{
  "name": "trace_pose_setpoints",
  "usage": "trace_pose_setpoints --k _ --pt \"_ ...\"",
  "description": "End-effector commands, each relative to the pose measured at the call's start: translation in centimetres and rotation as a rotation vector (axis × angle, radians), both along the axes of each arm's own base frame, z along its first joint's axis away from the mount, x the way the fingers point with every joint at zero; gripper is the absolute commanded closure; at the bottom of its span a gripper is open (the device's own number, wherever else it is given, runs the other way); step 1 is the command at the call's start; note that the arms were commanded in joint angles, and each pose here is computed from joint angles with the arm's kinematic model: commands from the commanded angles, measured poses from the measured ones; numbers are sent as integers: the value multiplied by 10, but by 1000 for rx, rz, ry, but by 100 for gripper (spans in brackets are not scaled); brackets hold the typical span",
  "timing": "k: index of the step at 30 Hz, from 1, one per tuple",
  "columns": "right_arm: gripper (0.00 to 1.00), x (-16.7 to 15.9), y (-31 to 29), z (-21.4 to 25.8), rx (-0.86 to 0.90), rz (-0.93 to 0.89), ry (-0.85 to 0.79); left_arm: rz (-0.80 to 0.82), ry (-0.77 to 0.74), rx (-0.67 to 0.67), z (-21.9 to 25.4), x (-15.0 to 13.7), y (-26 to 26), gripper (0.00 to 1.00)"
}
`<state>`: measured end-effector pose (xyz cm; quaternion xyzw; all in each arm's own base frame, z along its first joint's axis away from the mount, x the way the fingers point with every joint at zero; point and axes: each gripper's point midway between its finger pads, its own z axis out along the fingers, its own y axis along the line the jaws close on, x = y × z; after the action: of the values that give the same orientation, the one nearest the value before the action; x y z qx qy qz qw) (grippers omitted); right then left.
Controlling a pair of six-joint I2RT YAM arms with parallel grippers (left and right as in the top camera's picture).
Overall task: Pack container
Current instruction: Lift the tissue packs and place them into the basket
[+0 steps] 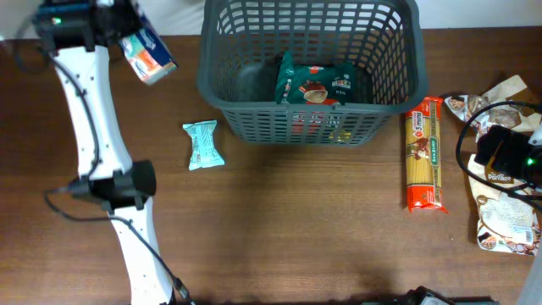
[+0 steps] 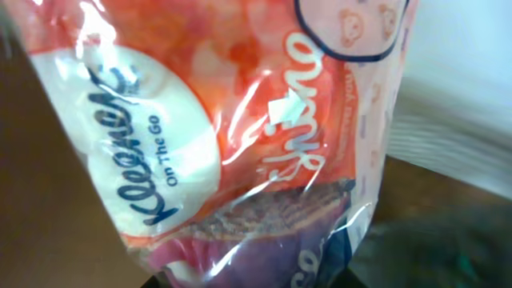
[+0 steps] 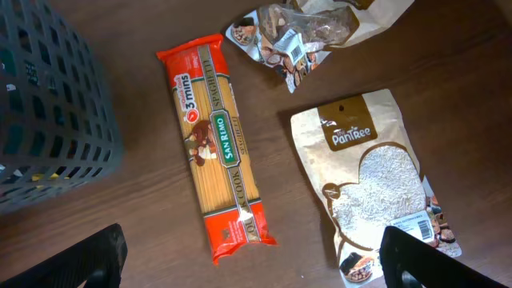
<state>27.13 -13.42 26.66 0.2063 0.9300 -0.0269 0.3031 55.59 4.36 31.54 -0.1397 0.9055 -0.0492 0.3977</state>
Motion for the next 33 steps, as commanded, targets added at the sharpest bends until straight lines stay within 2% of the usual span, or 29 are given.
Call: trace_pose_setpoints --k 1,7,11,13,21,33 --pt "1 0 -4 5 -15 -12 -6 -250 -197 236 91 -35 -37 98" --pt "1 0 -4 5 -14 -12 -7 -568 -378 552 154 -70 -107 98" --pt "1 0 -4 5 -15 -12 -7 -860 -474 789 161 -83 -170 98" --pt "1 0 -4 5 -15 -12 -6 -944 -498 816 157 -87 -188 98" --pt "1 0 -4 5 -15 -12 -6 -1488 -666 922 115 -111 -283 98" --pt "1 0 -4 5 -15 -12 -6 -1576 -657 886 36 -59 -324 98"
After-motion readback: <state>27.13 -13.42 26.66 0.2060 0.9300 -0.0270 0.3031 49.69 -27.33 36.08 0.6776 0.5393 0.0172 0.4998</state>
